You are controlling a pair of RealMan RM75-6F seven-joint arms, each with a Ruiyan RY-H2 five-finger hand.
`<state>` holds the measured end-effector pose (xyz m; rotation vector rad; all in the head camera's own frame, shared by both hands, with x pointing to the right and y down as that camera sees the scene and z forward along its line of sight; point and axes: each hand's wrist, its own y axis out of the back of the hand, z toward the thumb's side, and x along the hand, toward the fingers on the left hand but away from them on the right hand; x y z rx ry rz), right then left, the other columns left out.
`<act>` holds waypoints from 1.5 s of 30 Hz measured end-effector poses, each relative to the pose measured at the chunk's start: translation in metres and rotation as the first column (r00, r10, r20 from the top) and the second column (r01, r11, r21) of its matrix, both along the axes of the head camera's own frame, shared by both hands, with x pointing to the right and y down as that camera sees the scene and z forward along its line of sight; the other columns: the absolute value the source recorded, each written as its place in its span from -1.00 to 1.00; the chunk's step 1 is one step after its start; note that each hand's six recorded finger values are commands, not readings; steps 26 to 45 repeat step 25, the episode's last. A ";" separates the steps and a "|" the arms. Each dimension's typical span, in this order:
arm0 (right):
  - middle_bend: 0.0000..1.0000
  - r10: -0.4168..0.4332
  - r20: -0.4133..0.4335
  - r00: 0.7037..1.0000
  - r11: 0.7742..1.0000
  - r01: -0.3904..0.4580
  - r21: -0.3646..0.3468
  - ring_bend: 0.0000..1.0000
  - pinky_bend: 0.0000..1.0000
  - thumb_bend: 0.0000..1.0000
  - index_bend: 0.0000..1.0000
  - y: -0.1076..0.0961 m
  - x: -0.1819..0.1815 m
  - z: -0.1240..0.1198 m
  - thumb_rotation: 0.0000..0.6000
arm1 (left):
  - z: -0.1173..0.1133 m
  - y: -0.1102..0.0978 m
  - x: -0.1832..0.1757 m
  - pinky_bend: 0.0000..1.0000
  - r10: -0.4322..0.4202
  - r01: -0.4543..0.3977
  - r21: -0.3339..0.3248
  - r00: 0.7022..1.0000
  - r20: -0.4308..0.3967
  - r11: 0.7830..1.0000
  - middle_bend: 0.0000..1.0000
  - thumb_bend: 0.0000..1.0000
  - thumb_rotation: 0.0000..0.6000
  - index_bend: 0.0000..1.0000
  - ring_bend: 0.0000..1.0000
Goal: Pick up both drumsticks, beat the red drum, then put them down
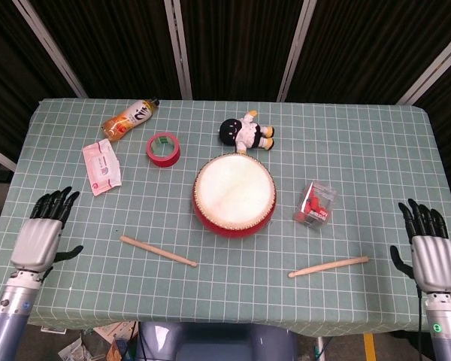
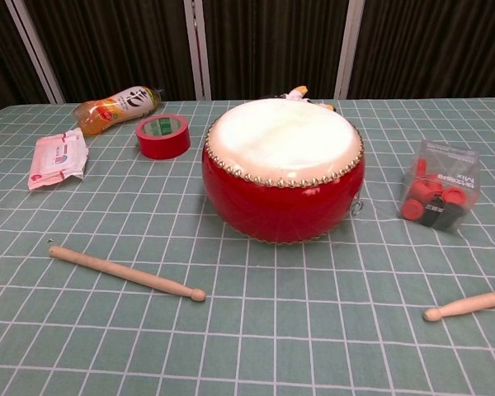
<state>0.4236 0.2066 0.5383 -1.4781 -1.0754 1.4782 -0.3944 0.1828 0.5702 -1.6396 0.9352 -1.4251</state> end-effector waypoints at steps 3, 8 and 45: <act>-1.00 -0.021 -0.008 1.000 0.998 0.022 0.054 -1.00 -0.99 -0.20 -1.00 0.007 0.009 -0.010 1.00 | -0.010 0.011 -0.018 -1.00 0.002 -0.002 0.039 1.000 0.015 0.999 -1.00 -1.00 1.00 -1.00 -1.00; -1.00 -0.028 -0.006 1.000 0.996 0.028 0.090 -1.00 -1.00 -0.20 -1.00 0.019 0.017 -0.011 1.00 | -0.021 0.025 -0.046 -1.00 -0.035 0.034 0.097 0.999 0.012 0.995 -1.00 -1.00 1.00 -1.00 -1.00; -1.00 -0.048 0.040 0.998 0.998 0.046 0.037 -1.00 -1.00 -0.20 -1.00 0.018 0.006 0.009 1.00 | -0.020 0.034 -0.068 -1.00 -0.100 0.098 0.098 0.995 0.023 0.990 -1.00 -1.00 1.00 -1.00 -1.00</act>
